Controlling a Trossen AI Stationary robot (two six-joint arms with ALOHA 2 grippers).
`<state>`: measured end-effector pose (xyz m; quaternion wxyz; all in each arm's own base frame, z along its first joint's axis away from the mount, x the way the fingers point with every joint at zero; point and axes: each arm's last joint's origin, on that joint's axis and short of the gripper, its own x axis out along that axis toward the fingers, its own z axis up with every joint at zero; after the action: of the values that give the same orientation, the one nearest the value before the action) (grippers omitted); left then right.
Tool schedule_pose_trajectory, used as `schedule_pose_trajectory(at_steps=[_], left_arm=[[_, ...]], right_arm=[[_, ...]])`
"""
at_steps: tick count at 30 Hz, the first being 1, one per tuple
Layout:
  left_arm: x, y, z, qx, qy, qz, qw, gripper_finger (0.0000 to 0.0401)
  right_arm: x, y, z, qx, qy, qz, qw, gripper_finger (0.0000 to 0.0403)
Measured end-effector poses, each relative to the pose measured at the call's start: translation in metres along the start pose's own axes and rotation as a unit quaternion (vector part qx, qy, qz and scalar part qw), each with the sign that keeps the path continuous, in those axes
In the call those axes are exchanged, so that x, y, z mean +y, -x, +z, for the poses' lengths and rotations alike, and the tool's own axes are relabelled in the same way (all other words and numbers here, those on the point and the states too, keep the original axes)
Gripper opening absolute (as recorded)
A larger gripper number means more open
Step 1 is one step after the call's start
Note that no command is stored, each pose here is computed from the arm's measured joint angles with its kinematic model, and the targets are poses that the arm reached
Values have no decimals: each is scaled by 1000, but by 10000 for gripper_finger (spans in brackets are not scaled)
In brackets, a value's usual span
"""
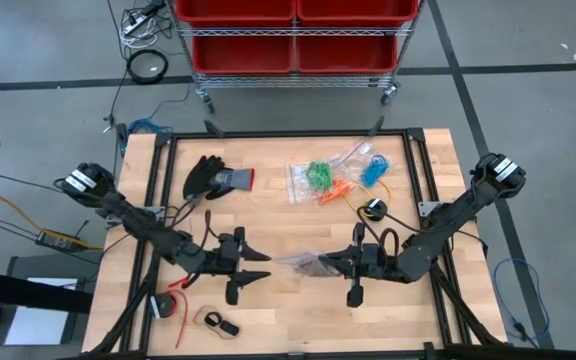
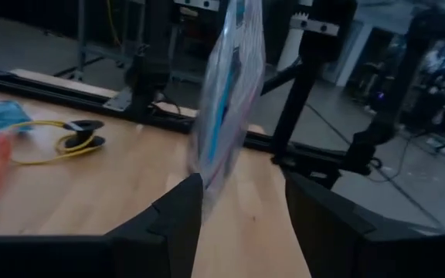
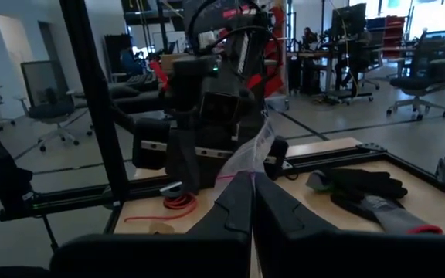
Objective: Sort rubber bands
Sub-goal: Close the transparent zip bag
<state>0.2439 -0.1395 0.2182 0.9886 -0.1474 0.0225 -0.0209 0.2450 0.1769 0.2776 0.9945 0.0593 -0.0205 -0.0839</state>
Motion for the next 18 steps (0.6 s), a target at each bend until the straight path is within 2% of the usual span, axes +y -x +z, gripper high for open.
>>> schedule_pose_trajectory(at_steps=[5, 10, 18], left_arm=[[6, -6, 6, -8, 20, -41, 999, 193], [13, -10, 8, -5, 31, -45, 998, 193], [16, -19, -3, 2, 49, -65, 997, 193]], right_arm=[[0, 0, 0, 0, 0, -1, 1000, 0], [0, 0, 0, 0, 0, -1, 1000, 0], [0, 0, 0, 0, 1, -1, 1000, 0]])
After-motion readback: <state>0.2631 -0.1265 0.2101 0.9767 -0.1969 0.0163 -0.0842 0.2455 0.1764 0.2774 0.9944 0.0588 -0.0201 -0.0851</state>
